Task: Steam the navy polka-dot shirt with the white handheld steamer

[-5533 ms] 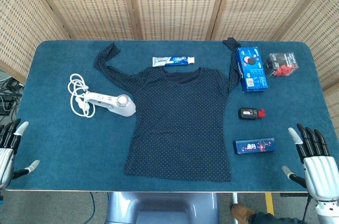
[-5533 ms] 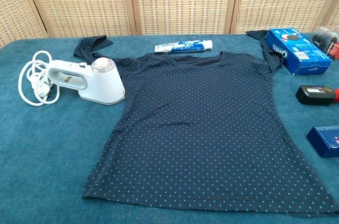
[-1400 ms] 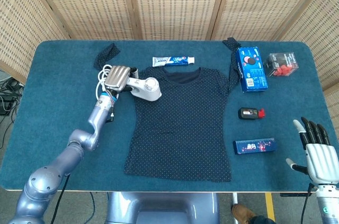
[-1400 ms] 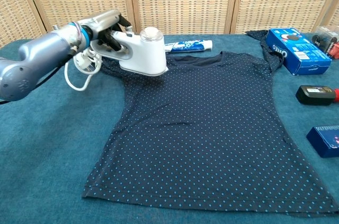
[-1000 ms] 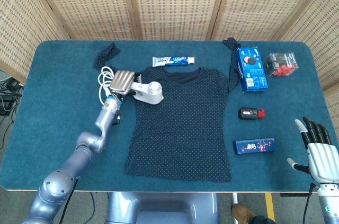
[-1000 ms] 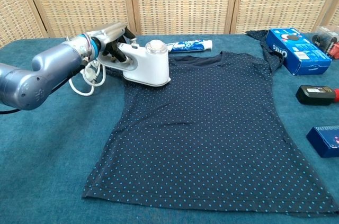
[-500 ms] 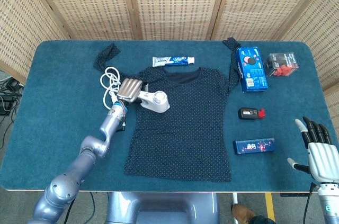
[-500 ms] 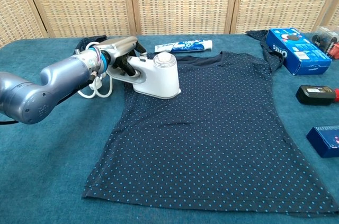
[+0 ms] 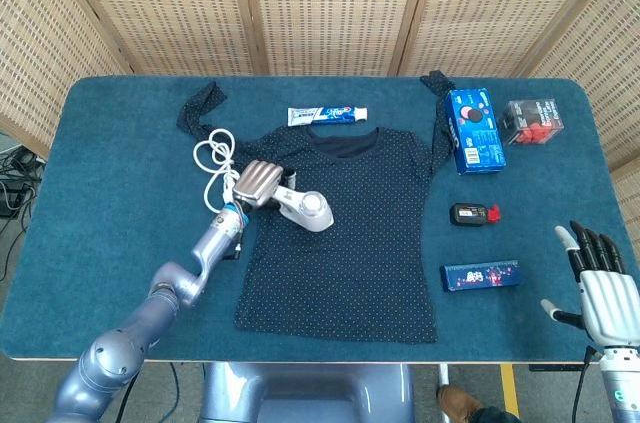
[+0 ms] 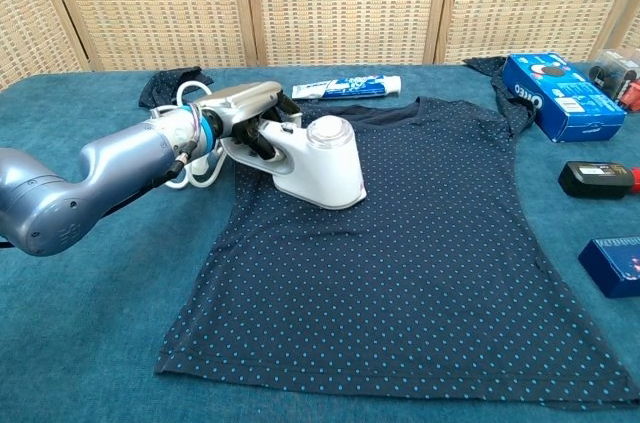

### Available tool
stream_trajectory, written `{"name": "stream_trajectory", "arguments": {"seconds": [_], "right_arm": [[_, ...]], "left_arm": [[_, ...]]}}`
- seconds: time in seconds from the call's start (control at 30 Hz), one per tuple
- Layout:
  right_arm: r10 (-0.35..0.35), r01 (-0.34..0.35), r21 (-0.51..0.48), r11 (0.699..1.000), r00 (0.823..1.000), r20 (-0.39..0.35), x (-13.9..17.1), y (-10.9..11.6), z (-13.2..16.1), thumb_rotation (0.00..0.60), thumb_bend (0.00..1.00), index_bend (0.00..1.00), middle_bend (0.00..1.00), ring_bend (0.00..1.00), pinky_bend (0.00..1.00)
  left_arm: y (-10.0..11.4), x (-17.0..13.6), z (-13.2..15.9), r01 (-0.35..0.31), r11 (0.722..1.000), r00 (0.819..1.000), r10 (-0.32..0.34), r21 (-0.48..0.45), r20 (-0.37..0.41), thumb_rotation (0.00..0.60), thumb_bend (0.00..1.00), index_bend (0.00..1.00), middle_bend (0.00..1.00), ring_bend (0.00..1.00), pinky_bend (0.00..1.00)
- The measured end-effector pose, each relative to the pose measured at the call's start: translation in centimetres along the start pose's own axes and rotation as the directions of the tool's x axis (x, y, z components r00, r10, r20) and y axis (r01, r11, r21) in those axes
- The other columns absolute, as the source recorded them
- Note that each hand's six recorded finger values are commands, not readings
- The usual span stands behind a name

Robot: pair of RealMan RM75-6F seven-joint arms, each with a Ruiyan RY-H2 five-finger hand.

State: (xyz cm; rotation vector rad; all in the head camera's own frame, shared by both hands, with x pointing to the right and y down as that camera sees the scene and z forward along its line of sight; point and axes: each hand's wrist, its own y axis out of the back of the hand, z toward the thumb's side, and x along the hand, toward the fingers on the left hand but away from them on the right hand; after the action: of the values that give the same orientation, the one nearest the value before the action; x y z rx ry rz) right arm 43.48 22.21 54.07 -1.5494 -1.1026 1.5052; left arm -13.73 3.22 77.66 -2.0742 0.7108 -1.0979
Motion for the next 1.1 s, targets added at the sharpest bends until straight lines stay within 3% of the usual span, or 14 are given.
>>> {"name": "stream_trajectory", "arguments": {"seconds": [0.27, 0.57, 0.83, 1.1], "right_arm": [[-0.008, 0.008, -0.002, 1.000, 1.000, -0.005, 0.2, 0.3, 0.1, 0.600, 0.00, 0.00, 0.00, 0.00, 0.00], [-0.018, 0.017, -0.008, 1.000, 1.000, -0.008, 0.4, 0.6, 0.2, 0.600, 0.00, 0.00, 0.00, 0.00, 0.00], [-0.020, 0.020, -0.011, 1.000, 1.000, -0.015, 0.5, 0.7, 0.3, 0.600, 0.00, 0.00, 0.00, 0.00, 0.00], [-0.021, 0.020, -0.011, 1.000, 1.000, -0.022, 0.6, 0.7, 0.4, 0.600, 0.00, 0.00, 0.00, 0.00, 0.00]], "left_arm": [[-1.2, -0.4, 2.2, 0.049, 0.999, 0.995, -0.051, 0.018, 0.089, 0.600, 0.57, 1.00, 0.84, 0.73, 0.79], [-2.1, -2.0, 5.5, 0.063, 0.995, 0.968, -0.080, 0.078, 0.239, 0.600, 0.57, 1.00, 0.84, 0.73, 0.79], [-2.5, -4.0, 7.8, 0.048, 0.982, 0.927, -0.112, 0.182, 0.359, 0.600, 0.56, 1.00, 0.84, 0.73, 0.79], [-3.7, -6.6, 10.0, 0.055, 0.972, 0.878, -0.157, 0.230, 0.453, 0.600, 0.56, 1.00, 0.84, 0.73, 0.79]]}}
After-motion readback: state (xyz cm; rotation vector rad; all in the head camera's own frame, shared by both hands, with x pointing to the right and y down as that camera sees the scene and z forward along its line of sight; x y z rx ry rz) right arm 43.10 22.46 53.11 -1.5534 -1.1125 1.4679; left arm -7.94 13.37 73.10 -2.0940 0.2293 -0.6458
